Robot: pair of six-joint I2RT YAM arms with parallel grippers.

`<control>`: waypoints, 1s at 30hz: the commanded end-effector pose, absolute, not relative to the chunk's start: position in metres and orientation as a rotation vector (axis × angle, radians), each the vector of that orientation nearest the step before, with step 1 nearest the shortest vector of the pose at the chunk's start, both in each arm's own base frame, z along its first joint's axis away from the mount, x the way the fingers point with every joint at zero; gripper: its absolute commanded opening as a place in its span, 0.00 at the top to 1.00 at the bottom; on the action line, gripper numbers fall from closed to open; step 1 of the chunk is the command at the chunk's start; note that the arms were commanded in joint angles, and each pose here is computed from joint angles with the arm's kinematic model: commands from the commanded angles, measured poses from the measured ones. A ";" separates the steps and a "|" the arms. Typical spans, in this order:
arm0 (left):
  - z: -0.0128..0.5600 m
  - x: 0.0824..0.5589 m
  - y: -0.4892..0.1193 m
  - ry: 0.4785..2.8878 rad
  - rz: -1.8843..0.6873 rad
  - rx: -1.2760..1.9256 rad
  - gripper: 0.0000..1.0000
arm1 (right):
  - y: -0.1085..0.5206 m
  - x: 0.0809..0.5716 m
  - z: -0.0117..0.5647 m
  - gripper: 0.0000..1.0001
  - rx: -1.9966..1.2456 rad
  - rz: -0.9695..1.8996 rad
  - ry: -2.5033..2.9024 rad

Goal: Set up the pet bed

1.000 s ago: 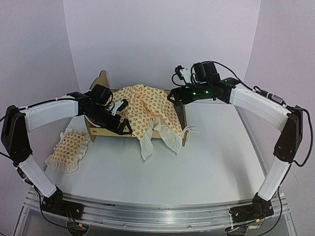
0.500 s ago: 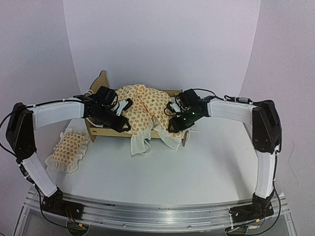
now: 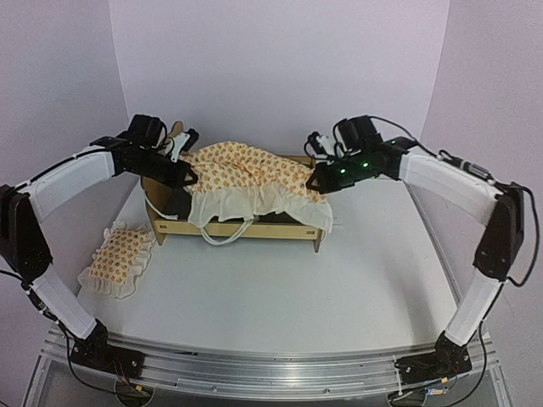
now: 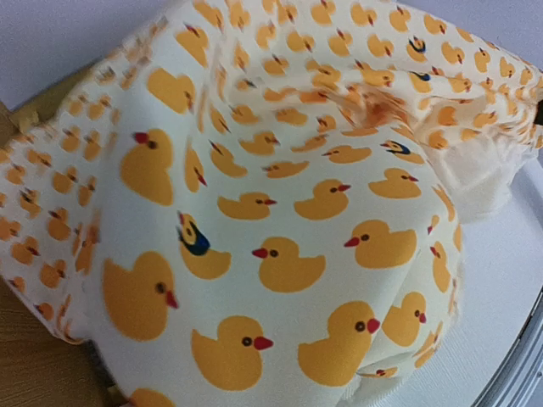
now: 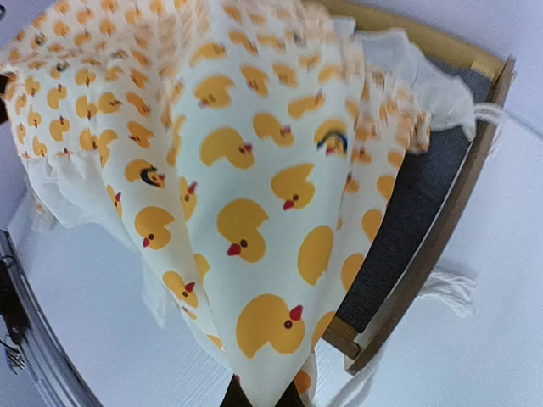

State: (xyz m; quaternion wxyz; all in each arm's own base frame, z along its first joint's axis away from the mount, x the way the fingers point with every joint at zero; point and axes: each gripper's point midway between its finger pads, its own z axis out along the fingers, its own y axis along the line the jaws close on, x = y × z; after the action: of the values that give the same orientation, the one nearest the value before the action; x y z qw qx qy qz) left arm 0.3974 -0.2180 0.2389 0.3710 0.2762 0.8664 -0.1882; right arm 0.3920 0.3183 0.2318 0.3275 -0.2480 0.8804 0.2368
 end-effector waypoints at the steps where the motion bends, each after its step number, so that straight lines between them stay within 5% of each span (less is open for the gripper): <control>1: 0.352 0.383 -0.212 1.910 -0.470 0.742 1.00 | 0.299 0.368 0.339 1.00 -0.578 0.687 2.111; 13: 0.494 0.539 -0.182 1.440 -0.139 0.515 1.00 | 0.277 0.581 0.497 1.00 -0.201 0.595 1.436; 21: 0.607 0.538 -0.161 1.020 -0.033 0.396 1.00 | 0.241 0.541 0.616 1.00 -0.138 0.556 0.850; 30: 0.544 0.541 -0.150 1.254 -0.046 0.547 1.00 | 0.265 0.531 0.527 1.00 -0.329 0.608 1.262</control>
State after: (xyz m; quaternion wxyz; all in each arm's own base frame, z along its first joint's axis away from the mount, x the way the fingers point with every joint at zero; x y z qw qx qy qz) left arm 0.5698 -0.1701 0.5331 0.7866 0.2280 0.5723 -0.0412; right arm 0.5745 0.2744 0.5043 0.7615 -0.1217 0.5831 0.2557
